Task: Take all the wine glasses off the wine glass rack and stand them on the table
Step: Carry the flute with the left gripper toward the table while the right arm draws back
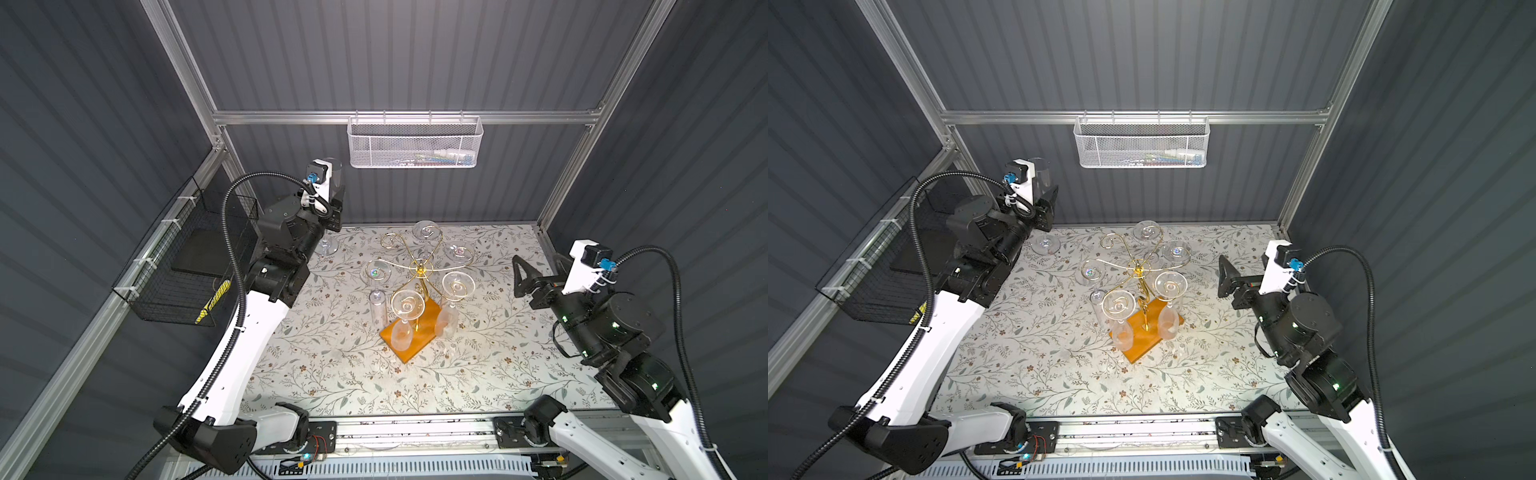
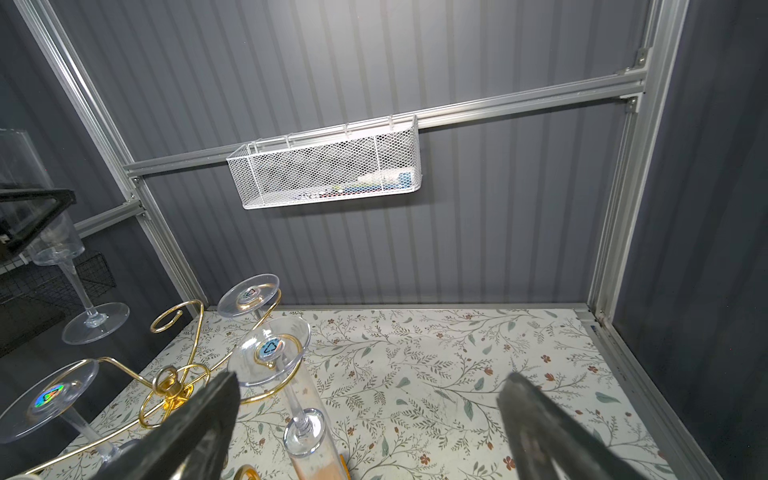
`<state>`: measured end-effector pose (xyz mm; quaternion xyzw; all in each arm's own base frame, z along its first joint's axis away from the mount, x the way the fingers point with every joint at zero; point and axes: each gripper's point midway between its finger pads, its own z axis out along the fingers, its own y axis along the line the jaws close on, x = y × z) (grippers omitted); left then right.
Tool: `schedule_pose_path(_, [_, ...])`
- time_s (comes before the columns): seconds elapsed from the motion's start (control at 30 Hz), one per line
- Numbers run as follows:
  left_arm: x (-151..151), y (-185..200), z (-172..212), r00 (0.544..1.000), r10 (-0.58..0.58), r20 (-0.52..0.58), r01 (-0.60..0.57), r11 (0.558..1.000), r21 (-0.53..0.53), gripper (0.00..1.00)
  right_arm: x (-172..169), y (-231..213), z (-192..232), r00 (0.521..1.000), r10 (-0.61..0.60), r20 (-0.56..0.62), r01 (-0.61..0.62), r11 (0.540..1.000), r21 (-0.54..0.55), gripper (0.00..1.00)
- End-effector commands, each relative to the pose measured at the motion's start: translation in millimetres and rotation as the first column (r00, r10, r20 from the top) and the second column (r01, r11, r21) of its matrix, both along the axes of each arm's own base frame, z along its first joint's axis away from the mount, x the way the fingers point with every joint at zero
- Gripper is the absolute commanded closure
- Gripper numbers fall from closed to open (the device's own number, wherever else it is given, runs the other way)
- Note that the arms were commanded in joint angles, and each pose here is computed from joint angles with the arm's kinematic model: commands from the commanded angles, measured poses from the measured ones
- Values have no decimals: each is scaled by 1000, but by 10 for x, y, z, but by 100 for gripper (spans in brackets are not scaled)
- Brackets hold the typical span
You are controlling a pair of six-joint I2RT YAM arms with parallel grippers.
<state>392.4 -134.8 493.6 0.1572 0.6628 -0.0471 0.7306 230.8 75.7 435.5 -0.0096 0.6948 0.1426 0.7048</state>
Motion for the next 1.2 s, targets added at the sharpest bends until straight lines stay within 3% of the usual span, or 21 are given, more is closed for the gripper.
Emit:
schedule_pose_path(0.0, [16, 35, 204, 996, -35, 80, 42, 994, -97, 58, -10, -47, -42, 1000, -22, -10, 22, 1000, 6, 1])
schedule_pose_path(0.27, [301, 106, -325, 999, -23, 40, 31, 981, -190, 59, 4, -69, -183, 999, -38, -35, 38, 999, -1, 1])
schedule_pose_path(1.17, [1019, 150, -1876, 997, 81, 3, -77, 952, -295, 63, -103, -201, -451, 991, -75, -111, 73, 997, -28, 1])
